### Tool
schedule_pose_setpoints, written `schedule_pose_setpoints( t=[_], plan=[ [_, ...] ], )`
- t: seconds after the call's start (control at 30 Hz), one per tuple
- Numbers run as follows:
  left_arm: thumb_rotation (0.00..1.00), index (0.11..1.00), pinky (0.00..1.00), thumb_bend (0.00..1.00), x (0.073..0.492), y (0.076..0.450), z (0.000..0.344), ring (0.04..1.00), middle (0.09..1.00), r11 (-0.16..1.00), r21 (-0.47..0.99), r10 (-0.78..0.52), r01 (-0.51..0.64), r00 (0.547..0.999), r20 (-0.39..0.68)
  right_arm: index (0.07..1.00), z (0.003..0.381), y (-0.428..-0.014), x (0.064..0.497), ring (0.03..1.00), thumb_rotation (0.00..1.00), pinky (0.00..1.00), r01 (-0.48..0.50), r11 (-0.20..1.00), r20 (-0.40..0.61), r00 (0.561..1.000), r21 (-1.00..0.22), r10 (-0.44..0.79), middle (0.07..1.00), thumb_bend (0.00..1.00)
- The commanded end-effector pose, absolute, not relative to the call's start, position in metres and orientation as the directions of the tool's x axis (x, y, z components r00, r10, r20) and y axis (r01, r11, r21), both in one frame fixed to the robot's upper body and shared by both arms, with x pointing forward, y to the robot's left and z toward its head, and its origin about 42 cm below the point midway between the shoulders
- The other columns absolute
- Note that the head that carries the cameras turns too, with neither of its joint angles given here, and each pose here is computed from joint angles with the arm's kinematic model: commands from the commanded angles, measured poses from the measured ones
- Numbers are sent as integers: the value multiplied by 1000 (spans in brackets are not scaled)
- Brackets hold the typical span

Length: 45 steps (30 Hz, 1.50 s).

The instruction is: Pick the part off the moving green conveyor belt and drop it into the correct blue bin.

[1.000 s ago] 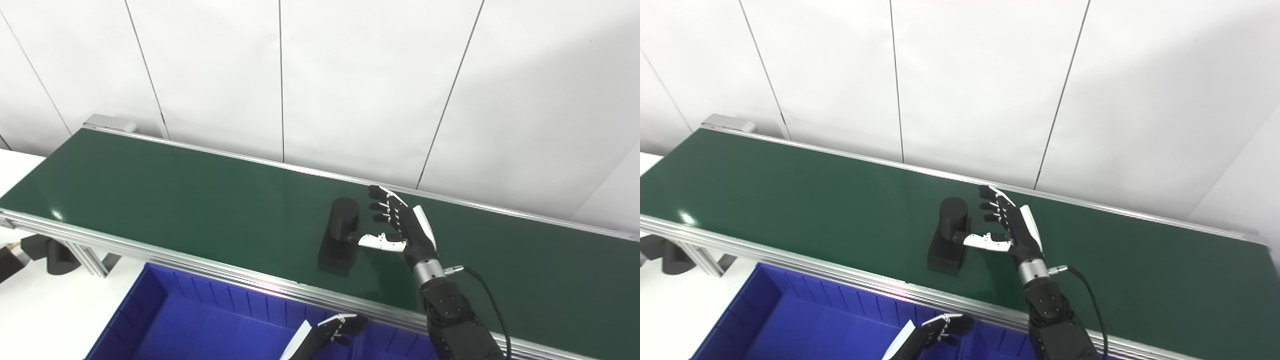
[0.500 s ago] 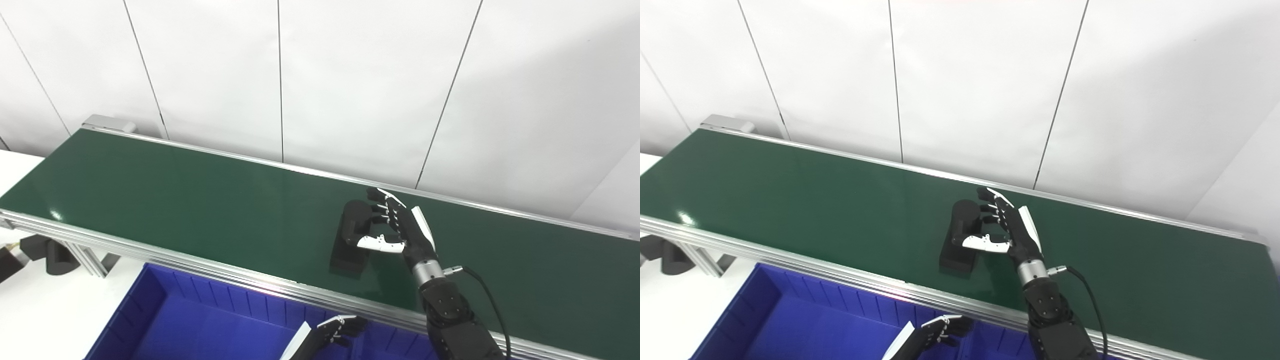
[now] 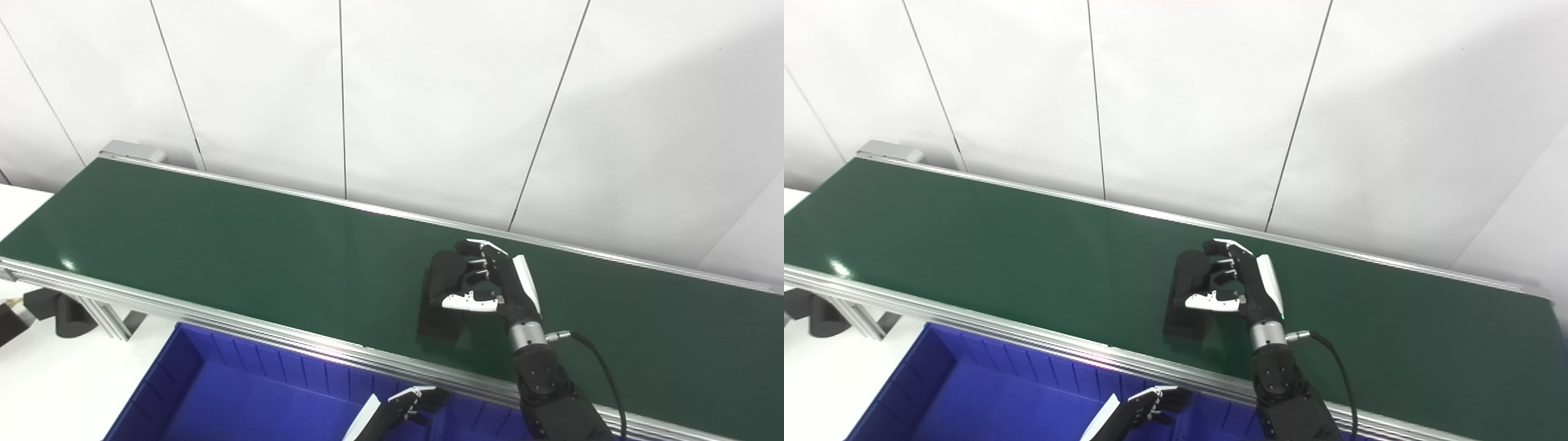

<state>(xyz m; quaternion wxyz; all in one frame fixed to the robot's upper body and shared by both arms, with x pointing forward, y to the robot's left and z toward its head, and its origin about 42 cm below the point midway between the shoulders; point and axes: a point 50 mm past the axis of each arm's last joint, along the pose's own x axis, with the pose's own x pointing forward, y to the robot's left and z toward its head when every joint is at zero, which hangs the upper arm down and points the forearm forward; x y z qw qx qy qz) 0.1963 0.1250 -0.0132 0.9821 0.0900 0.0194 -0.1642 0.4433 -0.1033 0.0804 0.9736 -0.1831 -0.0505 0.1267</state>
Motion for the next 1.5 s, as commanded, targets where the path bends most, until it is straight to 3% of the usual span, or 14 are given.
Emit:
schedule_pose_setpoints(
  t=[0.0,0.27,0.57,0.8,0.87,0.97,1.07,1.2,1.4,1.47],
  plan=[
    [168,781,703,832,204,119,0,770,789,934,157,-327,320,945,16,520,112,-91,460,434,0,392,-193,914,169,949,-357,267,502,537],
    [149,782,696,824,204,119,1,766,786,933,161,-328,321,944,19,489,118,-95,458,456,0,424,-192,904,205,936,-383,286,487,520],
    [163,787,706,819,205,120,1,771,790,932,169,-329,321,944,21,497,125,-102,451,433,0,367,-183,909,259,921,-374,292,497,519],
    [159,796,734,810,205,125,4,788,800,933,146,-336,329,942,25,482,151,-114,432,465,0,449,-188,920,351,883,-345,312,492,520],
    [115,809,744,781,205,129,7,800,814,931,150,-340,331,940,35,477,161,-120,421,477,0,484,-188,923,373,873,-337,314,491,520],
    [138,836,757,723,203,135,14,823,837,933,153,-338,327,939,56,475,171,-131,404,482,0,485,-188,928,394,864,-323,312,489,520],
    [144,850,753,702,203,142,22,828,850,940,129,-329,317,941,79,495,177,-142,389,445,0,387,-177,933,403,865,-313,299,483,521],
    [115,851,751,695,206,149,33,819,854,942,112,-330,317,937,116,508,176,-160,371,420,0,333,-158,942,395,878,-297,272,482,519],
    [85,834,764,715,208,159,46,822,837,947,64,-321,315,934,155,483,174,-182,351,464,0,432,-112,950,393,891,-290,225,490,520],
    [67,831,769,714,208,162,51,818,831,948,47,-319,316,933,168,485,174,-186,344,460,0,420,-98,954,390,897,-285,209,487,520]
  ],
)
